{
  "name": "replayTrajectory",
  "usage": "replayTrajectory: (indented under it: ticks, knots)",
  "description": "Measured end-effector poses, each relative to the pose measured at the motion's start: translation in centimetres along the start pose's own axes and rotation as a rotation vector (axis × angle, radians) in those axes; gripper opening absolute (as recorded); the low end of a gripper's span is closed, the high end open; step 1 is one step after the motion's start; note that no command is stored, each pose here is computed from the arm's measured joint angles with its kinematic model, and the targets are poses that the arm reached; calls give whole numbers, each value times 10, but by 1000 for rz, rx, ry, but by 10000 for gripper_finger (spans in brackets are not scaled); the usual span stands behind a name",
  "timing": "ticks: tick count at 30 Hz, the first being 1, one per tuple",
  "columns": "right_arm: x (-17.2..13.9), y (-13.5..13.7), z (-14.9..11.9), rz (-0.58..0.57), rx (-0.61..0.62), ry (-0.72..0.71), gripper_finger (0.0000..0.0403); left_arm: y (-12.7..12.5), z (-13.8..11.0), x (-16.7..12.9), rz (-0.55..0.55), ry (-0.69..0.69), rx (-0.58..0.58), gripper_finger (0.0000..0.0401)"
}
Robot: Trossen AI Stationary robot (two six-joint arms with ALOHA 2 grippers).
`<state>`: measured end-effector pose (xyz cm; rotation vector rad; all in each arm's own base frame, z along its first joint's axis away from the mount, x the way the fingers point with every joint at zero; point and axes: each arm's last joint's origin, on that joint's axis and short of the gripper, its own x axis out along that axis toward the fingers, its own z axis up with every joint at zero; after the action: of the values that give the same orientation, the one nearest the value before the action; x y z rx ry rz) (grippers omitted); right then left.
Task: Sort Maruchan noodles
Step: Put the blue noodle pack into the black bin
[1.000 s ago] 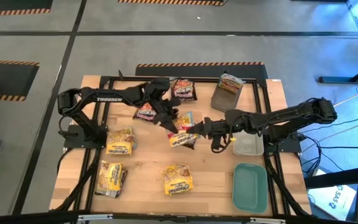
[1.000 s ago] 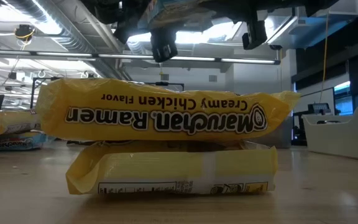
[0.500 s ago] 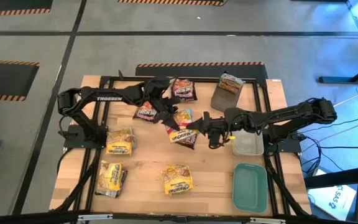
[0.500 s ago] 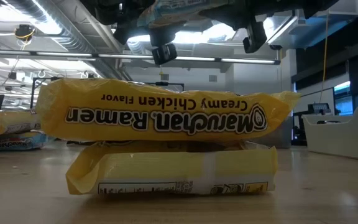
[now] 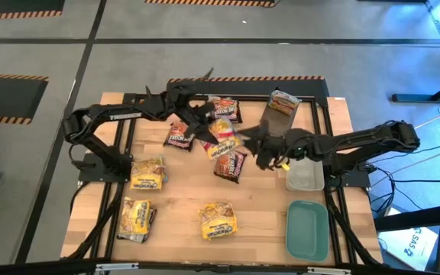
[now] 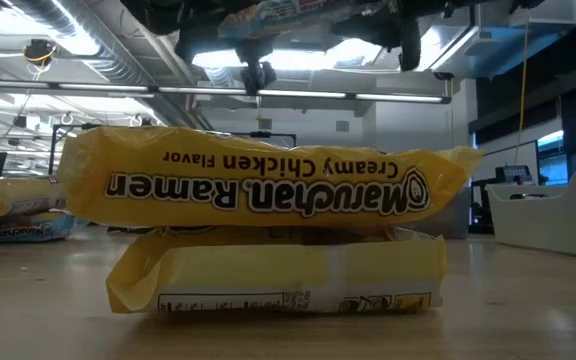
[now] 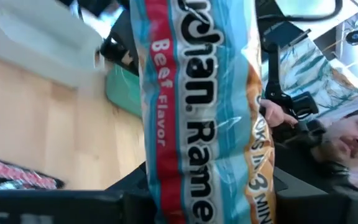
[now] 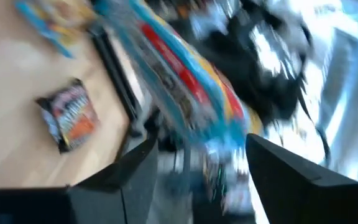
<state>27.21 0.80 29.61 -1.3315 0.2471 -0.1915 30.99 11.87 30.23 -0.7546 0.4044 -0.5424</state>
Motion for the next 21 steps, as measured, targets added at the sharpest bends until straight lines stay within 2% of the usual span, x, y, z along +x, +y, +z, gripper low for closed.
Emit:
replayTrajectory:
  ticks: [3,6,9,12,14,17,21]
  knots:
    - [-10,-10,-5,-66,180,117,233,-9,5,-10,57,-60,96,125]
    - [-20,-15,-10,-83,421,198,234,-20,8,-16,138,-121,244,125]
    - [-27,-11,-20,16,703,191,234,-28,8,-11,230,-156,386,125]
    - [-25,-1,-33,183,944,147,234,-31,5,0,334,-170,503,125]
    - [-24,13,-44,244,1039,163,234,-33,3,8,411,-176,576,125]
    - [-24,33,-62,219,1149,170,234,-38,-1,20,542,-187,659,125]
    - [-28,47,-76,112,1285,-38,234,-46,-6,34,657,-200,725,125]
